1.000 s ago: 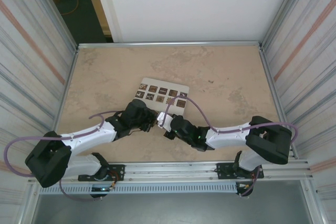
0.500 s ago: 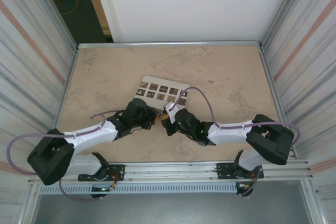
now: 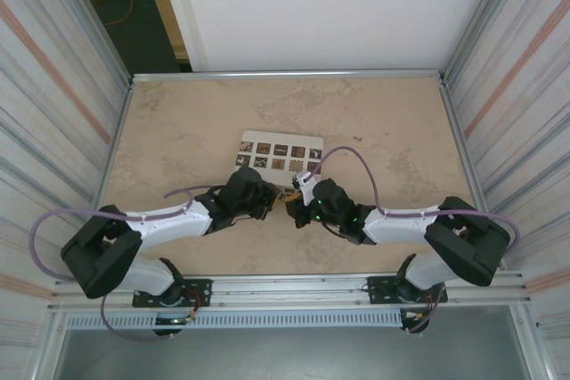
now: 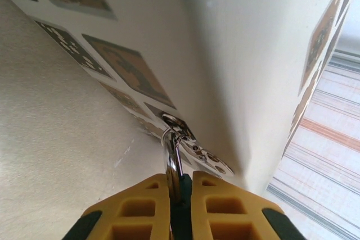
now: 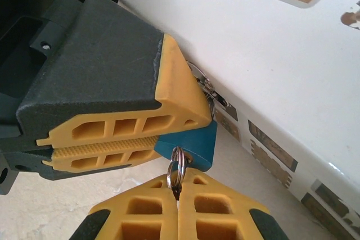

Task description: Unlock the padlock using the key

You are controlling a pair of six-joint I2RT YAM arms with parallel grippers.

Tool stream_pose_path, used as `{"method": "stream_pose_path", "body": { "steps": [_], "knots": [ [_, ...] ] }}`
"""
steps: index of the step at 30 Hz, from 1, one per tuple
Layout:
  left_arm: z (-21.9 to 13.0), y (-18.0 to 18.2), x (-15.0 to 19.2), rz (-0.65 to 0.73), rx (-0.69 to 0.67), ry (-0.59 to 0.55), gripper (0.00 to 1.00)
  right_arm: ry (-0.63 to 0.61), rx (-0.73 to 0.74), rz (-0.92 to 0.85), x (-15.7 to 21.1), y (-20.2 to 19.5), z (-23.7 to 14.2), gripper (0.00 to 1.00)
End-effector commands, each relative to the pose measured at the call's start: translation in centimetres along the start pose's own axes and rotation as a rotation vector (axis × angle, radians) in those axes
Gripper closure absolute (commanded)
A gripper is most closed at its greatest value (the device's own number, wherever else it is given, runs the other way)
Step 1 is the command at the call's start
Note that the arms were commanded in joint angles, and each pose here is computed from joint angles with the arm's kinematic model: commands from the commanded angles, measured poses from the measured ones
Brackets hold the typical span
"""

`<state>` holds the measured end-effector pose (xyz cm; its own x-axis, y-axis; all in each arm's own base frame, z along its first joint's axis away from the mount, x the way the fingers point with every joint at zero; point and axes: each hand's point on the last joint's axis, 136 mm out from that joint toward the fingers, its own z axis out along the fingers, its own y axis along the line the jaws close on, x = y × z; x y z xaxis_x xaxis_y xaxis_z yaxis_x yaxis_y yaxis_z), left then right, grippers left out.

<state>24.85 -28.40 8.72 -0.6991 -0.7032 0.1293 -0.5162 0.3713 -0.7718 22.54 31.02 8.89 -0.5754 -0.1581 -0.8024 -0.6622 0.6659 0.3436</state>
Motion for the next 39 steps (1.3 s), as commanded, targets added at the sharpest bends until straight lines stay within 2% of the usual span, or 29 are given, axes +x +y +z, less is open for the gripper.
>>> {"method": "stream_pose_path", "body": {
  "steps": [1, 14, 21, 29, 39],
  "knots": [
    [0.5, 0.1, 3.4, 0.046, -0.020, 0.122, 1.00, -0.112, 0.122, 0.070, -2.4, -3.6, -1.2, 1.00],
    [2.4, 0.5, 4.5, 0.053, -0.041, 0.139, 1.00, -0.071, 0.117, 0.099, 0.4, -5.8, -2.7, 1.00],
    [1.2, 0.5, 3.3, 0.093, -0.045, 0.084, 0.70, -0.067, 0.089, 0.163, 0.2, -6.2, -3.3, 1.00],
    [-3.0, -1.0, 0.9, 0.222, -0.073, -0.051, 0.51, 0.015, 0.043, 0.309, 0.9, -6.2, -4.6, 1.00],
    [-6.6, -4.0, -0.7, 0.374, -0.065, -0.181, 0.48, 0.096, 0.025, 0.628, 3.3, -7.8, -5.9, 1.00]
  ]
}}
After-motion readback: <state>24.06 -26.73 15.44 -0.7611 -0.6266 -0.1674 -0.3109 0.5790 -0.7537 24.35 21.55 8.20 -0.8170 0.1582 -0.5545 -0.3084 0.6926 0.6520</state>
